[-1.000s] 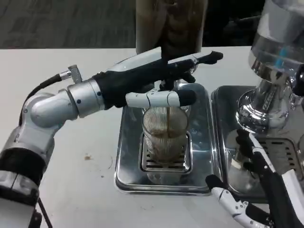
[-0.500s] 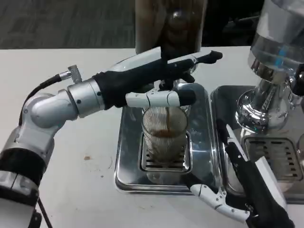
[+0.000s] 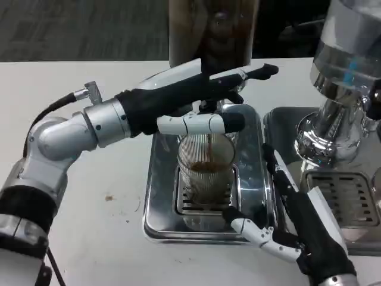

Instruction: Grasp the cup under the faucet to collect the drink, then remove the cup.

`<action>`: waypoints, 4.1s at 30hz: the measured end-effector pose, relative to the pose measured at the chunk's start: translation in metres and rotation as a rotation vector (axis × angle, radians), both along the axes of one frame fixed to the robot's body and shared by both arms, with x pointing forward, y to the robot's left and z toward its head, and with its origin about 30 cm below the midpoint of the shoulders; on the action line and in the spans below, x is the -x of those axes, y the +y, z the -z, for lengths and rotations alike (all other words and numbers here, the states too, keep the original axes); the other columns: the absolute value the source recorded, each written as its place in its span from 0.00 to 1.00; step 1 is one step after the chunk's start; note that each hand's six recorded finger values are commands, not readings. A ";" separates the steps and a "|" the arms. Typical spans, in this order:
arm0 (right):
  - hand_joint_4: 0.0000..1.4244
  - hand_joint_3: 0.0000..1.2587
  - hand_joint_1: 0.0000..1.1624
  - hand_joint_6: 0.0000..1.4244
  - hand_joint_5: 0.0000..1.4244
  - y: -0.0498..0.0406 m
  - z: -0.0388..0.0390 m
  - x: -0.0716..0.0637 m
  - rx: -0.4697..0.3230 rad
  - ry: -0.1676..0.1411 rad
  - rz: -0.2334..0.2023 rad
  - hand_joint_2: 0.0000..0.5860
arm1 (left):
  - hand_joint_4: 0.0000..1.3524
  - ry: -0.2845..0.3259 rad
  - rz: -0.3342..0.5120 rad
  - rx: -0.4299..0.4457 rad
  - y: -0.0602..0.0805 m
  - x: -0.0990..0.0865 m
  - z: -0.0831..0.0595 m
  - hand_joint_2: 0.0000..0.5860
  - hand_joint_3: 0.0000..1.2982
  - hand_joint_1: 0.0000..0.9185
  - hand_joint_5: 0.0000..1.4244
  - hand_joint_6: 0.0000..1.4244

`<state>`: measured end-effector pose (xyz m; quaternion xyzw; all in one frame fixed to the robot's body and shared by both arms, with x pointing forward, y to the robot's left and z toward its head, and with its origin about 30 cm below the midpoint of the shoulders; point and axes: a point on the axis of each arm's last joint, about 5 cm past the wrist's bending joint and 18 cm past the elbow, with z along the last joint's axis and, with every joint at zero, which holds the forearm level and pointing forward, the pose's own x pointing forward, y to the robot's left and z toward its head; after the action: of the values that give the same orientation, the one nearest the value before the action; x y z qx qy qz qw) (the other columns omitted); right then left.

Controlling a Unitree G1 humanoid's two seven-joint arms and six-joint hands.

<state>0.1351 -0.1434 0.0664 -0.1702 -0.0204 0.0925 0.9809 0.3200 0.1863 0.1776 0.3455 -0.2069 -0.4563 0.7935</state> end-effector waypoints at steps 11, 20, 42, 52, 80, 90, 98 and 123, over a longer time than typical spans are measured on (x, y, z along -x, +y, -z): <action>0.00 0.00 0.56 0.00 0.00 -0.0009 0.0007 -0.012 0.008 -0.009 0.001 0.34 | 0.00 0.012 -0.003 0.016 0.003 0.000 0.000 0.17 0.04 0.00 0.00 0.00; 0.00 0.00 0.55 0.00 0.00 -0.0001 0.0019 -0.020 0.015 -0.009 -0.005 0.36 | 0.00 0.038 0.001 0.043 0.006 -0.001 0.000 0.17 0.05 0.00 0.00 0.00; 0.00 0.00 0.55 0.00 0.00 -0.0007 0.0024 -0.020 0.017 -0.010 0.008 0.36 | 0.00 0.115 0.007 0.124 0.009 -0.003 -0.001 0.19 0.10 0.00 0.01 0.04; 0.00 0.00 0.55 0.00 0.00 -0.0001 0.0034 -0.018 0.014 -0.004 0.014 0.37 | 0.00 0.220 0.032 0.227 0.015 -0.004 -0.003 0.19 0.11 0.00 0.02 0.05; 0.00 0.00 0.54 0.00 0.00 0.0011 0.0041 -0.016 0.006 -0.001 0.024 0.38 | 0.03 0.174 0.063 0.361 0.022 -0.001 -0.024 0.20 0.13 0.00 0.04 0.07; 0.00 0.00 0.54 0.00 0.00 0.0012 0.0040 -0.016 0.005 -0.002 0.026 0.38 | 0.03 0.127 0.079 0.425 0.025 0.001 -0.036 0.20 0.13 0.00 0.05 0.08; 0.00 0.00 0.54 0.00 0.00 0.0008 0.0038 -0.017 0.005 -0.006 0.033 0.38 | 0.04 0.091 0.089 0.454 0.029 0.004 -0.045 0.20 0.14 0.00 0.05 0.08; 0.00 0.00 0.53 0.00 0.00 -0.0023 0.0018 -0.023 0.009 -0.026 0.039 0.39 | 0.06 0.095 -0.085 0.467 0.072 0.044 -0.017 0.19 0.16 0.00 0.07 0.11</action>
<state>0.1583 -0.1457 0.0645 -0.1764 -0.0295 0.0710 0.9813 0.2761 0.2584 0.1951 0.1393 -0.2545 -0.3781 0.8791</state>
